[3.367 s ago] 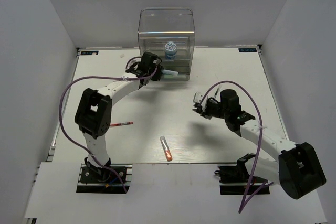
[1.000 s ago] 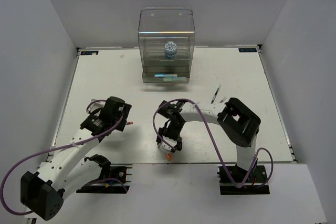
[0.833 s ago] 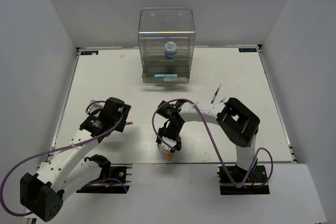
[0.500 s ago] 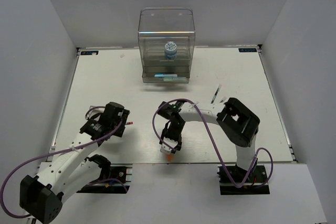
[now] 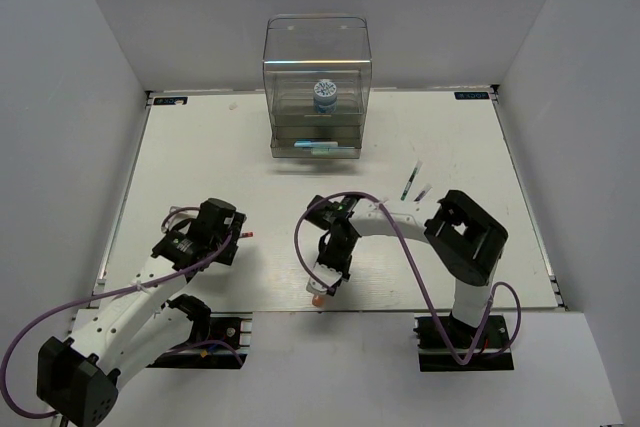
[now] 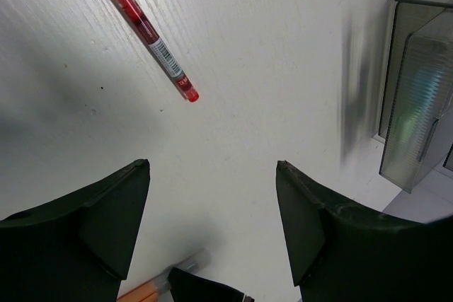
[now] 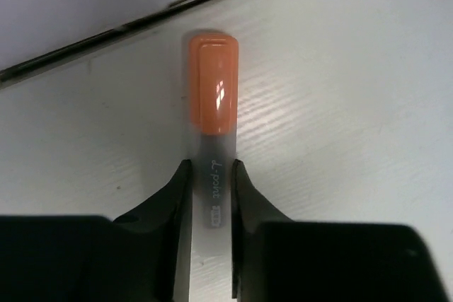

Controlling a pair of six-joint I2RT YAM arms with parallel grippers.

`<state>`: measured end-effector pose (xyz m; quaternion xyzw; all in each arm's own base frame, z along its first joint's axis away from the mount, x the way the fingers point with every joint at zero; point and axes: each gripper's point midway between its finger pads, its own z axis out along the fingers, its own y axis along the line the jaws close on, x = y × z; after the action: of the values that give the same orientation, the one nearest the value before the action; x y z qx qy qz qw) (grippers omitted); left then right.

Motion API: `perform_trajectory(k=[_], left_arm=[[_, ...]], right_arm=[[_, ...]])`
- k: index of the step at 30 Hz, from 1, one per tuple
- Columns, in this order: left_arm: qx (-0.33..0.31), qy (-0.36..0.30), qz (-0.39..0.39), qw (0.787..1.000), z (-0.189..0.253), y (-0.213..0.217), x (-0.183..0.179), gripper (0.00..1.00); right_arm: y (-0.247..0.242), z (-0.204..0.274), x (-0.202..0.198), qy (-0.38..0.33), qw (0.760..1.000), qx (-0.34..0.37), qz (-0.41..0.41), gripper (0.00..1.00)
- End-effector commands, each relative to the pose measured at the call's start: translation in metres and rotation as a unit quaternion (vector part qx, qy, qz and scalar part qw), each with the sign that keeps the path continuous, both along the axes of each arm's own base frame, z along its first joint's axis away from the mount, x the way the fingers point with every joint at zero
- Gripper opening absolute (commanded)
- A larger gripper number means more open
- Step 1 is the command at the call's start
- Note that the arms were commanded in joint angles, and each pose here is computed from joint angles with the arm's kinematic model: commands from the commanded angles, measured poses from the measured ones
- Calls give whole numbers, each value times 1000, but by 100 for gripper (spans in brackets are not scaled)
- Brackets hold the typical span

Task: Sort the stationery into containers
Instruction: Pick up the pen from the corner of the board.

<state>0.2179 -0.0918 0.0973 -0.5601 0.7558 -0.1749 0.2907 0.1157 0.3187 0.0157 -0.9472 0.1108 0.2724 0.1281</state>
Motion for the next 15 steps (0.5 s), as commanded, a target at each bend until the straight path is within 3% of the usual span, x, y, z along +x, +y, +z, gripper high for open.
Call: perform_trajectory(k=[1, 3, 8, 11, 15], left_arm=[[-4, -9, 11, 1000, 3, 2, 2, 82], [-2, -5, 11, 1000, 1, 2, 1, 82], [-8, 1, 6, 1000, -6, -1, 1, 82], [-20, -2, -1, 1000, -9, -6, 2, 85], [-43, -5, 1, 999, -17, -14, 5, 86]], right_arm=[[-39, -54, 40, -88, 985, -123, -80, 12], [-31, -48, 42, -69, 984, -118, -117, 0], [-3, -5, 56, -27, 968, -74, -238, 0], [11, 24, 69, 4, 941, -51, -334, 0], [24, 58, 112, -10, 906, 18, -423, 0]])
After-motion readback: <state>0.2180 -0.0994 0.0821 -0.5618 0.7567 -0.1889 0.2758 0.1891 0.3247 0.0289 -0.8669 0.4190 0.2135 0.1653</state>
